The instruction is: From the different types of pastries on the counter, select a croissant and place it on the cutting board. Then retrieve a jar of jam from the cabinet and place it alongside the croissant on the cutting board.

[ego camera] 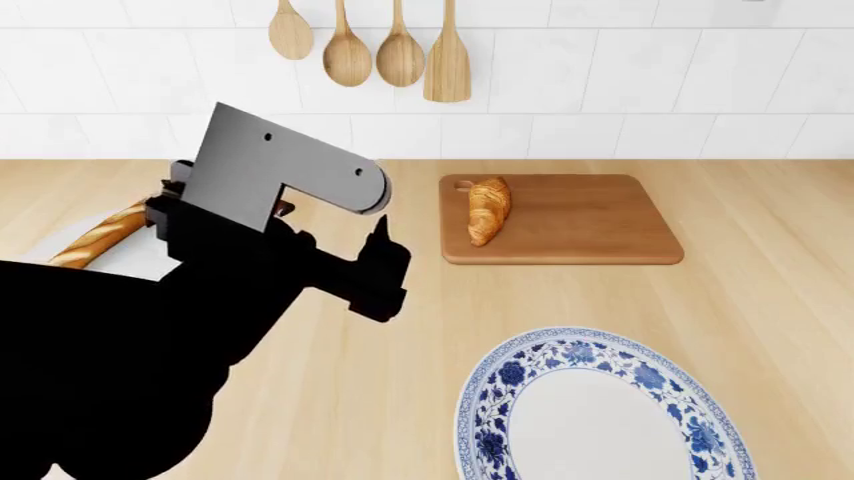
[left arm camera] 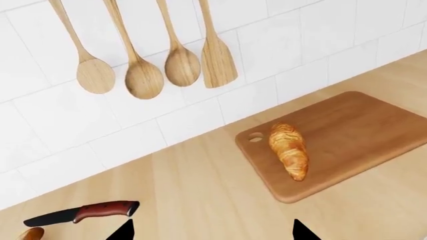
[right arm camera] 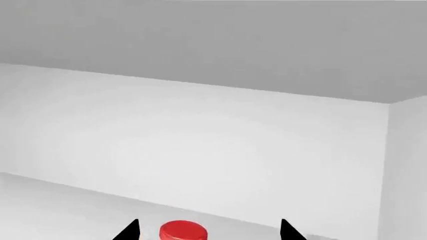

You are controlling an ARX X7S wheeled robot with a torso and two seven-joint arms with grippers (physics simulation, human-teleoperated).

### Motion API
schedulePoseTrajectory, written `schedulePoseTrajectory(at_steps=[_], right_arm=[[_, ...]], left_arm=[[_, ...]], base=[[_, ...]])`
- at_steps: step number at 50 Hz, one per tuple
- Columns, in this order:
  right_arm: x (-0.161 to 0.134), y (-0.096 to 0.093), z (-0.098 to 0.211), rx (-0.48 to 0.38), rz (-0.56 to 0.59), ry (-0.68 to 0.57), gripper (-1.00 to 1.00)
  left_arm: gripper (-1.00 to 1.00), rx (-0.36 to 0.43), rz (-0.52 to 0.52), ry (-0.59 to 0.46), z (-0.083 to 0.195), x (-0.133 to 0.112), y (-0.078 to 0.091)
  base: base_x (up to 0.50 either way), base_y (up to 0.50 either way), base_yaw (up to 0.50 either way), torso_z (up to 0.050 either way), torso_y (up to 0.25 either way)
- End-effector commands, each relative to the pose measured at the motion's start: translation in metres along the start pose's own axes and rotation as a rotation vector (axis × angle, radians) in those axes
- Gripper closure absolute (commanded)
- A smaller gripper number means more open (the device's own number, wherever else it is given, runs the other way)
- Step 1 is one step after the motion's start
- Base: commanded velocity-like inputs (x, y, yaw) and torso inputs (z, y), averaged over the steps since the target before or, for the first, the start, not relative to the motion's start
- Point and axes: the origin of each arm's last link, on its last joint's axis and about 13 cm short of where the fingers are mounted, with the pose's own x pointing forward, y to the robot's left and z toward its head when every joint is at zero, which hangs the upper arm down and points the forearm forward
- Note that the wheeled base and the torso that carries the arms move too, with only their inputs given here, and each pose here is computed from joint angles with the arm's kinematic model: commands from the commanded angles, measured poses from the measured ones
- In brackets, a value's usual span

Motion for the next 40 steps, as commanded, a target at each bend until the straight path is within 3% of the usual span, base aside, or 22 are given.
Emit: schedulePoseTrajectory(at_steps=[1,40], right_arm=[[0.007,0.007,-0.007,0.053,0.054,0.121,-1.0],[0.049,0.024,-0.037,0.035,-0.01,0.214,-1.0]], left_arm=[[-1.0,0.0,0.003,0.006,-0.002,0.001,0.0],[-1.0,-0.008,0.001,0.011,-0.005,-0.001,0.002]], base=[[0.0,0.0,0.0,0.0,0.0],[0.0,0.0,0.0,0.0,0.0]])
